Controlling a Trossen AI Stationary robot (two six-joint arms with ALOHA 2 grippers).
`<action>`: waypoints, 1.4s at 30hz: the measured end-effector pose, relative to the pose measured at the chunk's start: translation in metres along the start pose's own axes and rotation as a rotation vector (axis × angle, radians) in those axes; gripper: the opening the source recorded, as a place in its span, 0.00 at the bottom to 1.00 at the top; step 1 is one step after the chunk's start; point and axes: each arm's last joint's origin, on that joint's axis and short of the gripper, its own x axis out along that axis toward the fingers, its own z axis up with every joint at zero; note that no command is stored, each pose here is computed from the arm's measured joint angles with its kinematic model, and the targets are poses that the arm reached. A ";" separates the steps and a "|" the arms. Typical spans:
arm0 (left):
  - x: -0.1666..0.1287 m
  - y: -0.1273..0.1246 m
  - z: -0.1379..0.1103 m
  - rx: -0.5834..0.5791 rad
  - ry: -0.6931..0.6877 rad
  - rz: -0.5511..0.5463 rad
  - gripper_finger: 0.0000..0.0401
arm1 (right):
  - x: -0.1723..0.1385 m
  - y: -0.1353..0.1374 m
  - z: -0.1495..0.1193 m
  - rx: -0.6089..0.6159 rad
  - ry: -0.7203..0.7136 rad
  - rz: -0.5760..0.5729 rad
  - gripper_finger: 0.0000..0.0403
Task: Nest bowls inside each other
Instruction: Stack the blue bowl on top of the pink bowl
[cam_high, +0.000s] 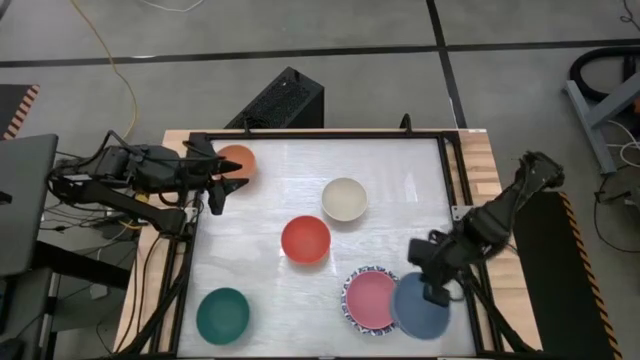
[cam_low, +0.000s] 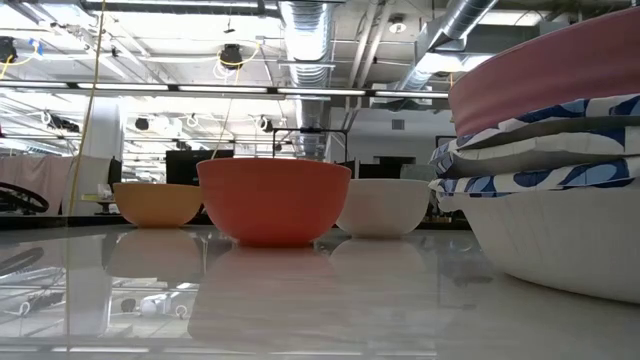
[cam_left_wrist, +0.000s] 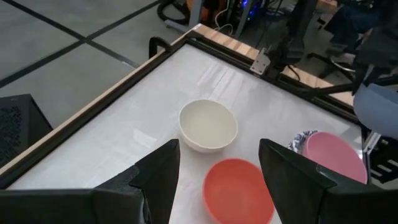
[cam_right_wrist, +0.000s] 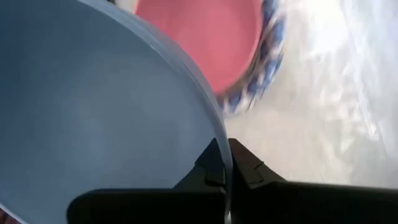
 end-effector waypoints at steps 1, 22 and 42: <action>-0.001 0.001 -0.001 0.002 0.004 0.002 0.52 | 0.000 -0.003 0.006 0.007 -0.019 0.003 0.02; -0.010 0.006 -0.005 -0.059 0.060 -0.049 0.52 | 0.060 -0.007 0.081 -0.176 -0.074 0.002 0.02; -0.008 0.007 -0.006 -0.023 0.060 0.005 0.52 | 0.084 -0.019 0.071 -0.107 0.099 -0.063 0.03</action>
